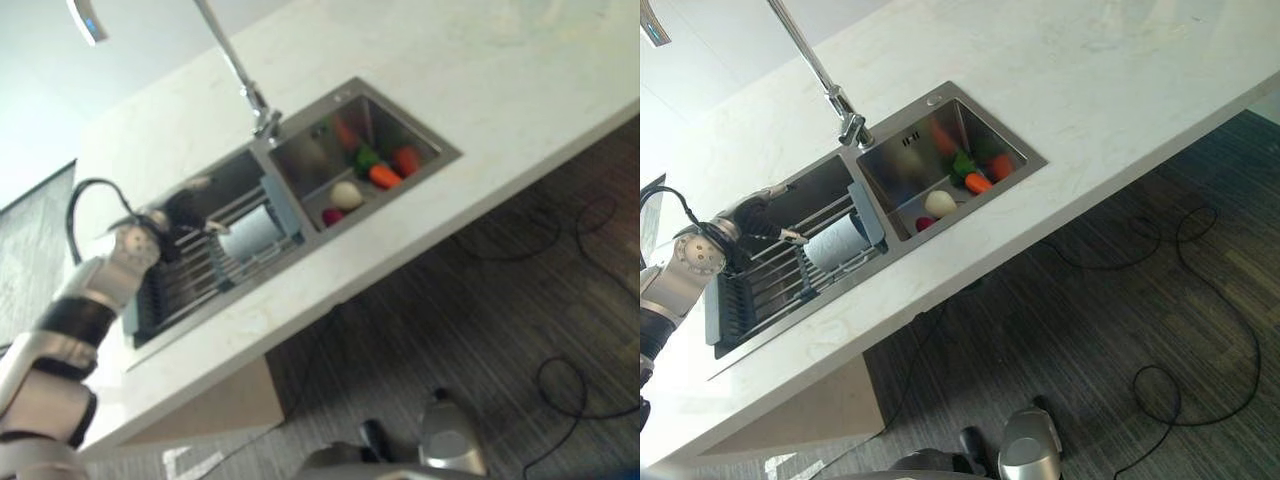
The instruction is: Place the dishes in the dishwasher.
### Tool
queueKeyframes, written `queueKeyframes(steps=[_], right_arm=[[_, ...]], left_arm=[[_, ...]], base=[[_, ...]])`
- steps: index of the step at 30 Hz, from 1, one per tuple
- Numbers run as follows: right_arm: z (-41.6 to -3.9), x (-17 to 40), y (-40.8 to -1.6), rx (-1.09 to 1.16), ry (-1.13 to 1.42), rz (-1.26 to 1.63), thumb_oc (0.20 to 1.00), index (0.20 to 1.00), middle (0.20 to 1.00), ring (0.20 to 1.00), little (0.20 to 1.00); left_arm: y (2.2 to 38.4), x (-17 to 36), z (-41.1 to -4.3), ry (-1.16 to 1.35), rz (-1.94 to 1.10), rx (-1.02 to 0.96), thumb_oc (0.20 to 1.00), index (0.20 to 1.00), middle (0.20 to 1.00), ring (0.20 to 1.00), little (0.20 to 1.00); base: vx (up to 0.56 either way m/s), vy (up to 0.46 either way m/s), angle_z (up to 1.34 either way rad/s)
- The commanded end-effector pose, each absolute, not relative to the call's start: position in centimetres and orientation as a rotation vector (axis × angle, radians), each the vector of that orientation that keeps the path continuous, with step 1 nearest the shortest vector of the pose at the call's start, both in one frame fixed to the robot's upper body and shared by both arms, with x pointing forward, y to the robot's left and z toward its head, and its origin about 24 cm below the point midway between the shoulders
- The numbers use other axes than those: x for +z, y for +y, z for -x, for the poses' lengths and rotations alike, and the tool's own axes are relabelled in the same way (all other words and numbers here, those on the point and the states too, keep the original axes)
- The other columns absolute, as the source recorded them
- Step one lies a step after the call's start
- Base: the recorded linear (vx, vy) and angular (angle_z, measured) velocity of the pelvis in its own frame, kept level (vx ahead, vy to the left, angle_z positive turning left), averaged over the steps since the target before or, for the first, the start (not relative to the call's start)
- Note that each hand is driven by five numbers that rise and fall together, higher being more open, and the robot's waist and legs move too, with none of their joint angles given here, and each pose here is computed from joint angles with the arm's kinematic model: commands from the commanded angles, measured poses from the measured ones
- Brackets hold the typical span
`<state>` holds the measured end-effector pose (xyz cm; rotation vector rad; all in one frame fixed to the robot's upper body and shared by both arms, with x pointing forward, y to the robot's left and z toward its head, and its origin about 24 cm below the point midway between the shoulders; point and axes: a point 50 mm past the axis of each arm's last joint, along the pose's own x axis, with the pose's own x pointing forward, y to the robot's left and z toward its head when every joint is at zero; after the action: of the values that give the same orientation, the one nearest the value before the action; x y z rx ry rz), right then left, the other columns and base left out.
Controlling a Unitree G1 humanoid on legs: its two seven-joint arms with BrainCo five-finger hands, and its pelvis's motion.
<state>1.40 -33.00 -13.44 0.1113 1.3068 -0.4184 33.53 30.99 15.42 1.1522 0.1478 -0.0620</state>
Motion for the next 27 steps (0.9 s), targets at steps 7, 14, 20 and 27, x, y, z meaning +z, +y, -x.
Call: queueKeyframes(steps=[7, 14, 20, 27], right_arm=[[-1.4, -12.6, -34.7, -0.48, 1.282, -0.034, 1.0, 1.0, 1.0, 1.0, 1.0], [-2.8, -13.1, -33.6, -0.454, 1.248, -0.058, 1.0, 1.0, 1.0, 1.0, 1.0], [-5.0, -13.4, -32.5, -0.404, 1.21, -0.086, 1.0, 1.0, 1.0, 1.0, 1.0], [-7.6, -13.0, -32.2, -0.388, 1.131, -0.1, 1.0, 1.0, 1.0, 1.0, 1.0]], left_arm=[[30.8, 16.9, -34.3, 0.125, -1.111, -0.019, 1.0, 1.0, 1.0, 1.0, 1.0], [31.1, 17.7, -34.9, 0.091, -1.119, 0.076, 1.0, 1.0, 1.0, 1.0, 1.0], [32.0, 19.7, -35.2, 0.028, -1.145, 0.254, 1.0, 1.0, 1.0, 1.0, 1.0], [32.3, 20.6, -35.3, 0.016, -1.158, 0.28, 1.0, 1.0, 1.0, 1.0, 1.0]], base=[[-0.04, 0.055, -0.04], [-0.06, -0.03, 0.0], [-0.12, -0.034, 0.02], [-0.07, 0.018, 0.02]])
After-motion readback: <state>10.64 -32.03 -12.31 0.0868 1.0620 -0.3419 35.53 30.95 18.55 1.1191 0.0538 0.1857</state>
